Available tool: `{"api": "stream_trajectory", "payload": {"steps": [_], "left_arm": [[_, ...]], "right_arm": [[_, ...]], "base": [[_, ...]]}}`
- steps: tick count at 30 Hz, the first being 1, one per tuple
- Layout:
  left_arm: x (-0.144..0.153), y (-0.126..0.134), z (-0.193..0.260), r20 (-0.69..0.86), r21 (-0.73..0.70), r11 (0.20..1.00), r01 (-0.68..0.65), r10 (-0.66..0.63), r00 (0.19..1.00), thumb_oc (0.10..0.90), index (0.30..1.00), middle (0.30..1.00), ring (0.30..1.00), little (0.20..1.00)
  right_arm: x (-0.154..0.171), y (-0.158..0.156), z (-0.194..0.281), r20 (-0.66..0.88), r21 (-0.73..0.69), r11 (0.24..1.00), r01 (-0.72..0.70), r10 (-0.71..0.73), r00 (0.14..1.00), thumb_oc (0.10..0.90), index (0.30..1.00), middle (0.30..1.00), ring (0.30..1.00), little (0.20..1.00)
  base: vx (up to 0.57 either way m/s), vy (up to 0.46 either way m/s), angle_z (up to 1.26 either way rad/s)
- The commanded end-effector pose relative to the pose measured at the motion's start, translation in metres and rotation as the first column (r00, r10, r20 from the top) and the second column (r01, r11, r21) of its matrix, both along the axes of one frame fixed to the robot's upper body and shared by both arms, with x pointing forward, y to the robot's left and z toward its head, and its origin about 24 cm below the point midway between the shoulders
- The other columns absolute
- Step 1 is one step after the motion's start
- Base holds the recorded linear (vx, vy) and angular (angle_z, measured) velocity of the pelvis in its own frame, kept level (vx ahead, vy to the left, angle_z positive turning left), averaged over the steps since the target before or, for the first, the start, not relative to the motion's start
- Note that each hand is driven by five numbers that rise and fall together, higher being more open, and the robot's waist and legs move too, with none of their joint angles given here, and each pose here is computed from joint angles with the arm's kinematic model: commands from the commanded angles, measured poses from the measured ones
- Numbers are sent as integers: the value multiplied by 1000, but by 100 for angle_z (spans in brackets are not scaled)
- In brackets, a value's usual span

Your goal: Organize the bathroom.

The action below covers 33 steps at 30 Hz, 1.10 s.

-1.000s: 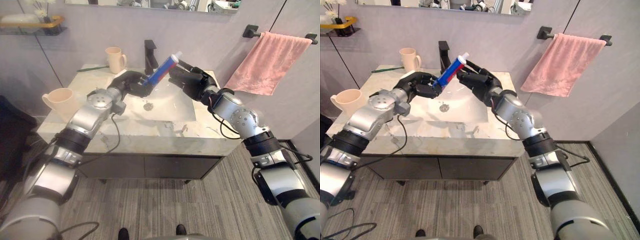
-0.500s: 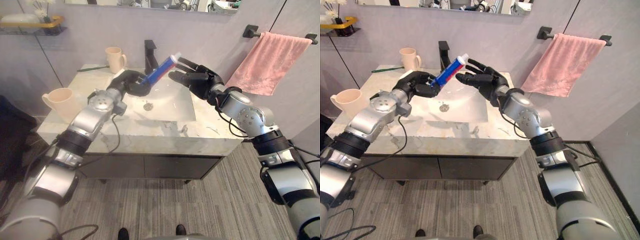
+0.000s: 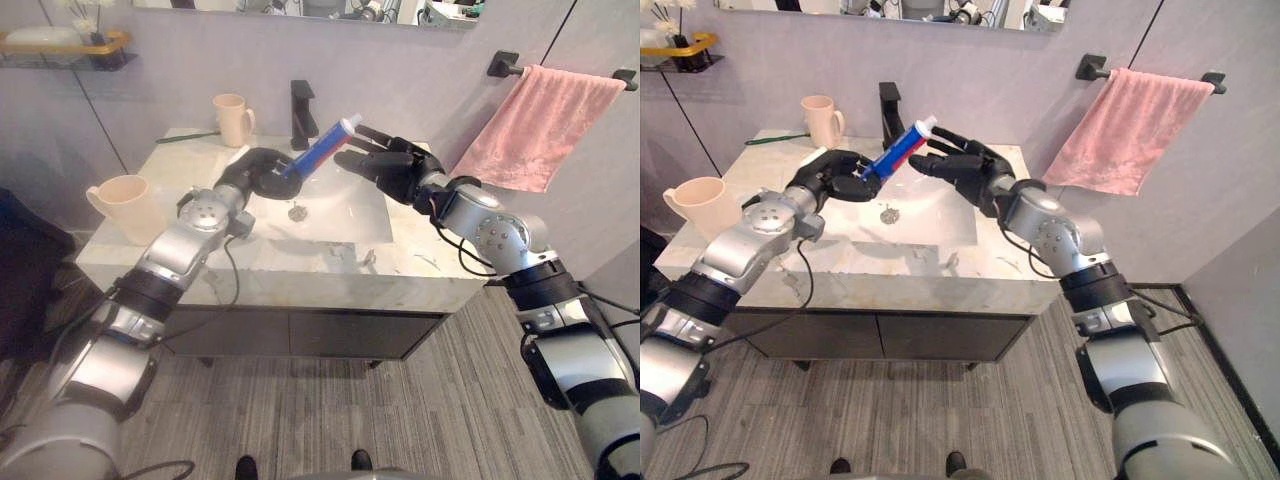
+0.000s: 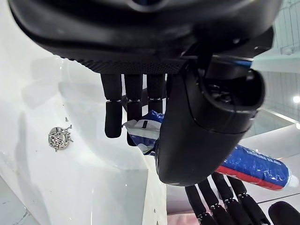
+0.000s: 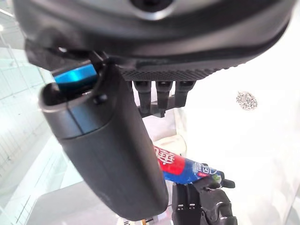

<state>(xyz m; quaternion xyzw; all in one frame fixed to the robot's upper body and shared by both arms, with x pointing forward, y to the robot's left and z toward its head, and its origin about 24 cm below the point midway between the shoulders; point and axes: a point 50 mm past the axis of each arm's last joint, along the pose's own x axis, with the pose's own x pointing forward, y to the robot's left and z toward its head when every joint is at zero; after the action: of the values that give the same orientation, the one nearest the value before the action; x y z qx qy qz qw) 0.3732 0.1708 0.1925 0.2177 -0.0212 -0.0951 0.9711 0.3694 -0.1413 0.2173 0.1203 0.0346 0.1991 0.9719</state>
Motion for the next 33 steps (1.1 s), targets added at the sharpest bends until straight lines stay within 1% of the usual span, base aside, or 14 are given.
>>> {"api": "stream_trajectory", "payload": {"steps": [1, 9, 21, 29, 33], "left_arm": [[-1, -6, 51, 248, -31, 998, 54, -45, 968, 400, 300, 300, 300, 300], [2, -10, 49, 236, -25, 998, 64, -56, 970, 400, 300, 300, 300, 300], [4, -15, 48, 224, -20, 997, 72, -66, 972, 400, 300, 300, 300, 300], [3, -15, 49, 226, -31, 997, 69, -60, 972, 400, 300, 300, 300, 300], [4, -12, 52, 238, -39, 997, 60, -49, 970, 400, 300, 300, 300, 300]], "right_arm": [[4, 0, 57, 228, 73, 997, 6, -23, 974, 800, 900, 900, 900, 900], [3, 10, 73, 265, 101, 995, 13, -39, 963, 800, 900, 900, 900, 900], [4, 24, 78, 262, 120, 993, 13, -44, 964, 800, 900, 900, 900, 900], [4, 25, 73, 249, 104, 994, 17, -42, 968, 800, 900, 900, 900, 900], [6, 20, 67, 232, 88, 996, 24, -44, 972, 800, 900, 900, 900, 900]], "base": [[0, 0, 0], [0, 0, 0], [0, 0, 0], [0, 0, 0], [0, 0, 0]]}}
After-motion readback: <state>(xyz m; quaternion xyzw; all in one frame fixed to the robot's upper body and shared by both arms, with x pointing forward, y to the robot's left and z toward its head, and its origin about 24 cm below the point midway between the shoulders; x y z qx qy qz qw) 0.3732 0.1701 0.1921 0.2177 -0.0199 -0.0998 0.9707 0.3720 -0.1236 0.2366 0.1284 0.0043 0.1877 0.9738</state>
